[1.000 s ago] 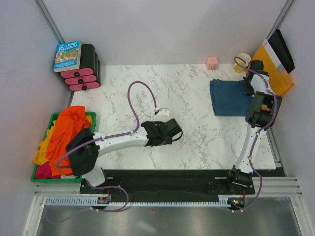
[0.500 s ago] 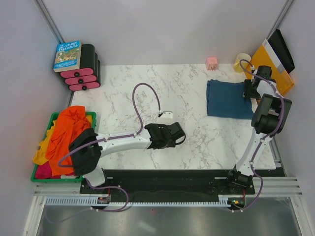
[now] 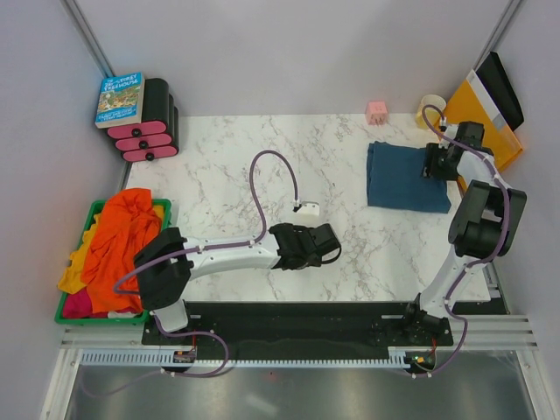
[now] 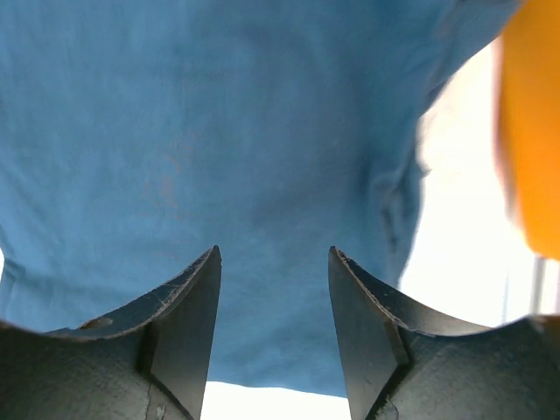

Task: Fold and stack the t-shirts
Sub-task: Put the neatly folded tshirt into the corner of the board with the right arm

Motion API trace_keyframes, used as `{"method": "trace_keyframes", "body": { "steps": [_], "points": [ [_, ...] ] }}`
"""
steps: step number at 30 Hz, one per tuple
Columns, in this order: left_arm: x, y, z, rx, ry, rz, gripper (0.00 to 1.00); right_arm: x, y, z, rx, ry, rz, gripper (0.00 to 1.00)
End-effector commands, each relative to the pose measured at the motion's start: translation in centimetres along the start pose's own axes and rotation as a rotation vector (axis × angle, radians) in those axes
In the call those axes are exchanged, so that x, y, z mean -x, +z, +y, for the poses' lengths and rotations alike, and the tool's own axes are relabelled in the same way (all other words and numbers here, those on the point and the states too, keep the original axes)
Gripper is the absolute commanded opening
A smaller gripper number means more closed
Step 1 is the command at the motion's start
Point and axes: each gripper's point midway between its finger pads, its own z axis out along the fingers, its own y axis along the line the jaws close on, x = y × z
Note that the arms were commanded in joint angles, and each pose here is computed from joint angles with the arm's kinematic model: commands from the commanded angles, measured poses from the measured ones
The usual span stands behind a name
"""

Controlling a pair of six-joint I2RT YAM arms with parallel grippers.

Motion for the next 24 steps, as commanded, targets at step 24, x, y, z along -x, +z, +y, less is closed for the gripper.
{"method": "trace_keyframes", "body": {
  "steps": [24],
  "points": [
    [-0.1,-2.1,-1.5,-0.033,-0.061,-0.037,0.63,-16.9,-6.4,-8.1,-0.053,-0.124,0.399,0.56]
  ]
}}
